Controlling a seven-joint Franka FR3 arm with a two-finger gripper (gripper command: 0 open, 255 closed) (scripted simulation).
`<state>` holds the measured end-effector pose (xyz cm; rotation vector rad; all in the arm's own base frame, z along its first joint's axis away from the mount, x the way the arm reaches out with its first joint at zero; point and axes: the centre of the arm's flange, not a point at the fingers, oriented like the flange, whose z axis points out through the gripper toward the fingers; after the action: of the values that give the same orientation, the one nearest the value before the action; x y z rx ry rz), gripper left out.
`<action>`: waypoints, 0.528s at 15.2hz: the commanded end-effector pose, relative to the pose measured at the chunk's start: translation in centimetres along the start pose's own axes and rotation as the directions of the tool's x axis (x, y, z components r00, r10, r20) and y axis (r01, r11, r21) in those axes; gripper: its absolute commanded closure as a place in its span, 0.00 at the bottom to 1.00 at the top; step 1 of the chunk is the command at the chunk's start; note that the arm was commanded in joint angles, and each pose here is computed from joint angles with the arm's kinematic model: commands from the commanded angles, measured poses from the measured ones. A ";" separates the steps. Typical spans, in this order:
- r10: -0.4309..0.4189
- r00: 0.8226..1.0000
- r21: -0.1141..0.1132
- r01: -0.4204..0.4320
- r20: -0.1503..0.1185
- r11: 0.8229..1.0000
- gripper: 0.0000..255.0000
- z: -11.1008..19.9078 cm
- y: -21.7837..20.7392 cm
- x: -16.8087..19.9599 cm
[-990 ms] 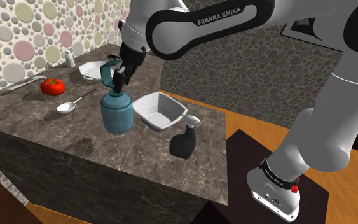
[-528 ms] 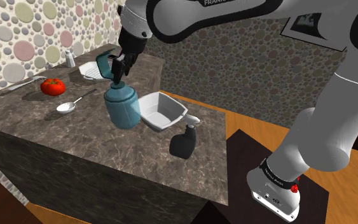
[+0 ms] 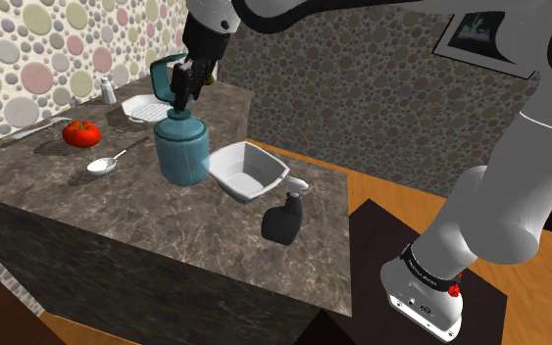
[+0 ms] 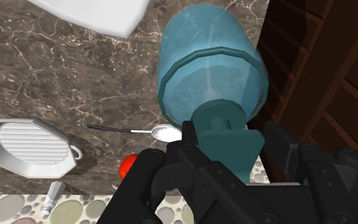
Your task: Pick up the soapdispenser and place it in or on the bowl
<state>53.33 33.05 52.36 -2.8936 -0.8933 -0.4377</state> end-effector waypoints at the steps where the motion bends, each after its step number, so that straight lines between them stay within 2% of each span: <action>1: 0.000 1.000 0.000 0.000 -0.001 1.000 1.00 -1.0 0.0 0.3; 5: 0.000 1.000 0.000 0.000 -0.001 1.000 1.00 -3.0 0.0 0.9; 8: 0.000 1.000 0.000 0.000 -0.001 1.000 1.00 -4.8 2.9 -1.0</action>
<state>53.17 30.50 56.15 -2.8939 -0.8924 -0.4379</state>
